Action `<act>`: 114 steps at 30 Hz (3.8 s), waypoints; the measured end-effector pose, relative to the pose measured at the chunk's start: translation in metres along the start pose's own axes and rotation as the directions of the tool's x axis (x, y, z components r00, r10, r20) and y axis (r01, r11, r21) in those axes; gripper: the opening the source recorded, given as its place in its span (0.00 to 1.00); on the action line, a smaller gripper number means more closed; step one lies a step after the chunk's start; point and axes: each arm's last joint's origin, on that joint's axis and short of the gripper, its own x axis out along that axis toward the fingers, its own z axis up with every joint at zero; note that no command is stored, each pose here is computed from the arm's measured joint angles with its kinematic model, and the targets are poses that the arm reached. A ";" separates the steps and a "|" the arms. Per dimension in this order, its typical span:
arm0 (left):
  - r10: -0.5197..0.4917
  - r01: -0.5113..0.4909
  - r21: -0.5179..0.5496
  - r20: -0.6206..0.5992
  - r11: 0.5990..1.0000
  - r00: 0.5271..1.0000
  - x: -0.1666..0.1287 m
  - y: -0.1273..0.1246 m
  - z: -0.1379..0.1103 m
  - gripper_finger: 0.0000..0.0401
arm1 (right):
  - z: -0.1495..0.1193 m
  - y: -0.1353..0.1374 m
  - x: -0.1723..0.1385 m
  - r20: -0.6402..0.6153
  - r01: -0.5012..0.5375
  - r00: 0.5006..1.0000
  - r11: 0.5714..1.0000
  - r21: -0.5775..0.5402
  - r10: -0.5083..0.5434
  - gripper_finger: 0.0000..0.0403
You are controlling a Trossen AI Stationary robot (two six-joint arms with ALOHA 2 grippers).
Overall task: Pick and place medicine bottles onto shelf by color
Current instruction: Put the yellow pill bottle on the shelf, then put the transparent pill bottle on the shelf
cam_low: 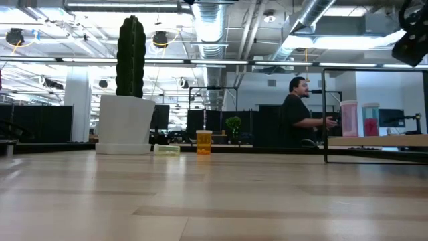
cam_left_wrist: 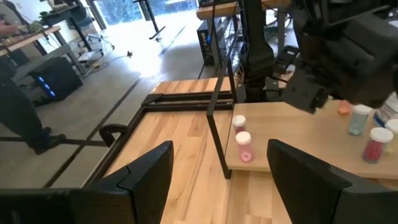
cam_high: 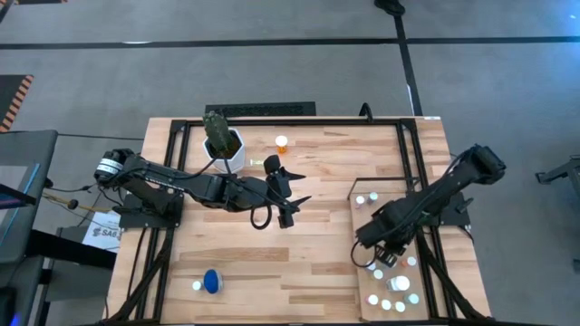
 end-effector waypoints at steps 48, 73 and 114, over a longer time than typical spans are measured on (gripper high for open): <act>0.000 -0.001 -0.022 -0.038 1.000 0.999 0.000 0.000 -0.004 0.62 | 0.000 0.005 0.022 0.082 0.157 0.987 0.892 -0.423 -0.135 0.35; 0.003 -0.004 -0.044 -0.025 0.999 1.000 0.000 0.000 -0.003 0.62 | -0.027 -0.015 -0.016 0.070 0.151 0.988 0.882 -0.446 -0.134 0.61; -0.278 -0.697 -0.390 -0.920 0.602 0.276 -0.158 -0.097 -0.097 0.62 | 0.067 0.025 -0.098 0.504 0.167 0.729 0.593 -0.787 0.464 0.61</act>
